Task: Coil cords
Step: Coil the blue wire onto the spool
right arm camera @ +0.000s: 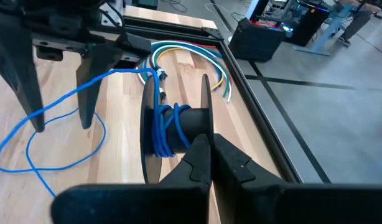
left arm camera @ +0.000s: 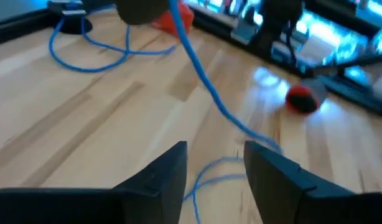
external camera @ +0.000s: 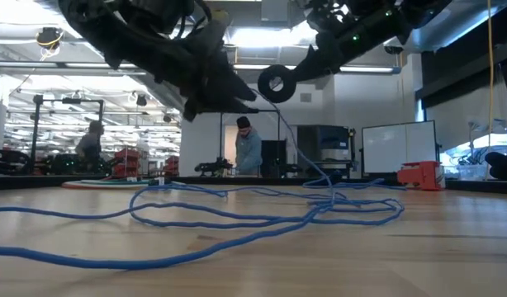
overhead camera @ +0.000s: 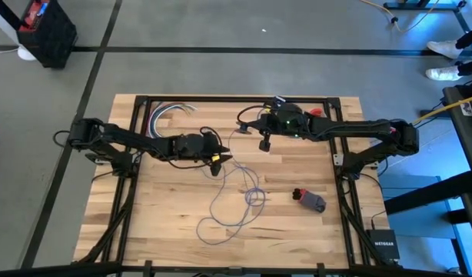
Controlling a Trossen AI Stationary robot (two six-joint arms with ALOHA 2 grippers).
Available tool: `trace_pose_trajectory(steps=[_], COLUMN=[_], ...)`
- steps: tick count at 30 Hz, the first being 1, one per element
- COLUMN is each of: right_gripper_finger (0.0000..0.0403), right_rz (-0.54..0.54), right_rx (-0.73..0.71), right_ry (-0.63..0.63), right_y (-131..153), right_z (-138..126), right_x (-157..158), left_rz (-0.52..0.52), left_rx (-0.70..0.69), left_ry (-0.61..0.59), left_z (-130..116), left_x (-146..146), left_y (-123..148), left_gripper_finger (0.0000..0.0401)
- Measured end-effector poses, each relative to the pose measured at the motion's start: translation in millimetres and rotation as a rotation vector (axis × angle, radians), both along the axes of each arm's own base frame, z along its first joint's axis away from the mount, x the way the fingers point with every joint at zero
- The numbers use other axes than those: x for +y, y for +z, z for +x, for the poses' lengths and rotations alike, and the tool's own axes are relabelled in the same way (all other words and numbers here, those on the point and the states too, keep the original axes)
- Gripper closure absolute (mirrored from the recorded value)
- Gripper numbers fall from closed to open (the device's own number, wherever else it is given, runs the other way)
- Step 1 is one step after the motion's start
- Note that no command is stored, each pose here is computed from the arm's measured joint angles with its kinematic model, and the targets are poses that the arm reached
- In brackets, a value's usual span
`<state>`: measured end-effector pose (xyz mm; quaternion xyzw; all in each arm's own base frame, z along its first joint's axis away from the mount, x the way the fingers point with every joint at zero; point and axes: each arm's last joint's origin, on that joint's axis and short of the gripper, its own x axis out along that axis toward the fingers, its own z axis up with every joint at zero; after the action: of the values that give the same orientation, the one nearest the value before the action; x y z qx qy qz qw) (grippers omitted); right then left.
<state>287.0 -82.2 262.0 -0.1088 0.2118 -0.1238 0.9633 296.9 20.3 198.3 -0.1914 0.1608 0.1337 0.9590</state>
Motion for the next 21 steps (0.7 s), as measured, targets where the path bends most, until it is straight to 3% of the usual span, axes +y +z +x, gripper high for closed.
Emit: trace_pose_trajectory(steps=[2, 8, 21], right_gripper_finger=[0.0400, 0.0400, 0.0400], right_rz=[-0.003, -0.018, -0.020], right_rx=[0.001, 0.011, 0.003], right_ry=[0.001, 0.008, 0.008], right_y=[0.0, -0.2, 0.5], right_z=[0.0, -0.1, 0.2], right_x=[0.0, 0.0, 0.0], left_rz=[-0.023, -0.116, -0.123], left_rx=[-0.027, 0.009, -0.059], left_ry=[0.000, -0.156, -0.134], left_z=[0.9, -0.8, 0.8], left_x=[1.4, 0.7, 6.9], left_y=[2.0, -1.0, 5.2], left_gripper_finger=[0.0248, 0.0248, 0.0248])
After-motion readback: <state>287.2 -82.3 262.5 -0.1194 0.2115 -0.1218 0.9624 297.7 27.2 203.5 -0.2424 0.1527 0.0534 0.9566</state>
